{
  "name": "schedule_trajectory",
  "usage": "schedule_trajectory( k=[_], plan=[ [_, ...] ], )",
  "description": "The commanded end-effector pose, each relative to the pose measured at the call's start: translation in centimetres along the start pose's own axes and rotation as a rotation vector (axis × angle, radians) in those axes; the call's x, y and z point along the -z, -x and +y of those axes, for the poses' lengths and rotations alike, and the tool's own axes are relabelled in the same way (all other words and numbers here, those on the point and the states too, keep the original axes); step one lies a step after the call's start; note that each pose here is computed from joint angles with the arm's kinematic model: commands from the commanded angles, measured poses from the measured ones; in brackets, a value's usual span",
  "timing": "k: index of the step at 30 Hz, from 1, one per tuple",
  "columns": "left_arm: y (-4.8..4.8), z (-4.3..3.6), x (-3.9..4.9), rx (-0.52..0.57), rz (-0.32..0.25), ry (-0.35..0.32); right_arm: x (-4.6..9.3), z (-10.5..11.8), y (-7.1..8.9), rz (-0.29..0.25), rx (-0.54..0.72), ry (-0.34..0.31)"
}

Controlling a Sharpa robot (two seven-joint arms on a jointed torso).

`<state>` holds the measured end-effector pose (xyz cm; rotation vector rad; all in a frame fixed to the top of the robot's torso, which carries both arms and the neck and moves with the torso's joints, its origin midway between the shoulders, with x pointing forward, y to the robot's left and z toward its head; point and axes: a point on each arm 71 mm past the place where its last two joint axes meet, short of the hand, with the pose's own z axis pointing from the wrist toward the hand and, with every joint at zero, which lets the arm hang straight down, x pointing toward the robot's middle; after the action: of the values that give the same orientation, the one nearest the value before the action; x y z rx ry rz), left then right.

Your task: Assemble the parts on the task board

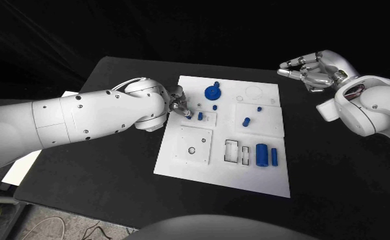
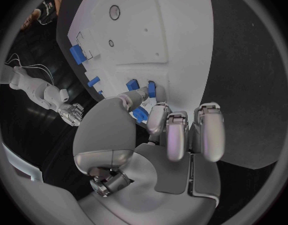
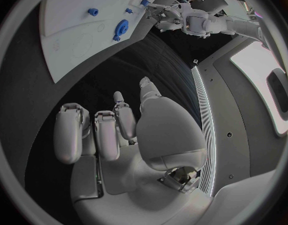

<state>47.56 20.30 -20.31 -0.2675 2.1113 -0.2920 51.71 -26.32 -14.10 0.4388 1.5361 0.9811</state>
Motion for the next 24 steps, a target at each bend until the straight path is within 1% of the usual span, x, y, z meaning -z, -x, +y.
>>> schedule_trajectory(
  k=[1,10,24],
  plan=[
    [-0.93,0.17,-0.13,-0.004,0.071,0.02,0.02,0.05,-0.11,0.011,0.001,0.004],
    [-0.94,0.22,-0.35,-0.004,0.078,0.036,0.0,0.07,-0.14,0.011,0.001,0.005],
    [-0.82,0.28,-0.55,0.006,0.065,0.053,-0.01,0.09,-0.16,0.01,0.001,0.007]
  ],
)
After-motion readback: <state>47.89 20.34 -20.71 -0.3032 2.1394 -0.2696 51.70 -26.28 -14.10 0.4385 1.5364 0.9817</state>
